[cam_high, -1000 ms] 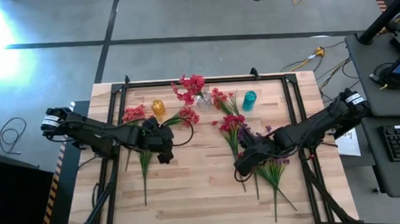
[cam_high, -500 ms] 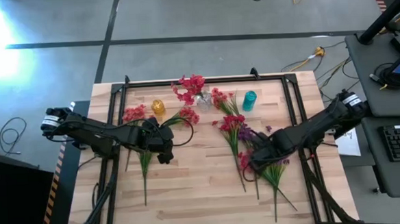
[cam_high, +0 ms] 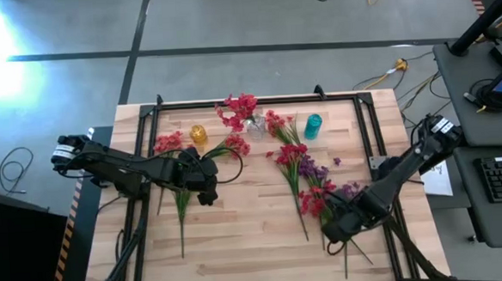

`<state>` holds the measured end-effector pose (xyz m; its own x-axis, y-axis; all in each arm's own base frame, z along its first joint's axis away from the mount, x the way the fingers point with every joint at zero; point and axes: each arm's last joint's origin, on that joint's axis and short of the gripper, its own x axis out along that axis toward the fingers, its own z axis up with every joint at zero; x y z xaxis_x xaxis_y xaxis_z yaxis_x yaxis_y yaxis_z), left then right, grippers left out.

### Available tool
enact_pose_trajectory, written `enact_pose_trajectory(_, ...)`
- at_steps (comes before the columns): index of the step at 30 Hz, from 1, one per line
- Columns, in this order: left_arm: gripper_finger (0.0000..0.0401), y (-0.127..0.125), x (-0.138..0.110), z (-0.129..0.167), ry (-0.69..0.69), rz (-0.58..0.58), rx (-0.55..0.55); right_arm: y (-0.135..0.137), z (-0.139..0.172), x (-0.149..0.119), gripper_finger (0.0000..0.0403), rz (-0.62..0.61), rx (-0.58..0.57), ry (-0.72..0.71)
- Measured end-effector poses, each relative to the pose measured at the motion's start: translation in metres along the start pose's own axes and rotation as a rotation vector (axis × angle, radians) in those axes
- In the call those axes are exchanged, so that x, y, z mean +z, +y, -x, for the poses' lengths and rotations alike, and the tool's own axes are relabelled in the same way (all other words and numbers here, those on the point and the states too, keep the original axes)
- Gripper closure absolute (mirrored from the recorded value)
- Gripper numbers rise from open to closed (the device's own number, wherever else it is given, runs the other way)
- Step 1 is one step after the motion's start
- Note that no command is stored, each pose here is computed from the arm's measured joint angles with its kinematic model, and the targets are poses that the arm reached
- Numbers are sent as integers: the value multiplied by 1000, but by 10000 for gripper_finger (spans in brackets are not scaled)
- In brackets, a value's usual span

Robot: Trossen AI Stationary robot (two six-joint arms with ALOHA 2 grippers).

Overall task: Sort flowers into vase by color
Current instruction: Put the purple flowers into the blue vase

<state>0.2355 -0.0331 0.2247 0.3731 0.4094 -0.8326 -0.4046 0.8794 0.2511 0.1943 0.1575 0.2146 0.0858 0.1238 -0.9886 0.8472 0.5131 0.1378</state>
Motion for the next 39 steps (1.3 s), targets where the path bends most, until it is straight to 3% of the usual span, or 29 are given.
enact_pose_trajectory(21,139,1,1,0,-16,7,26,-4,-48,11,196,36,-65,-136)
enact_pose_trajectory(28,139,1,1,0,-16,7,26,-2,-56,14,242,27,-89,-145)
enact_pose_trajectory(39,139,1,1,0,-16,7,26,-1,-51,17,348,18,-64,-170)
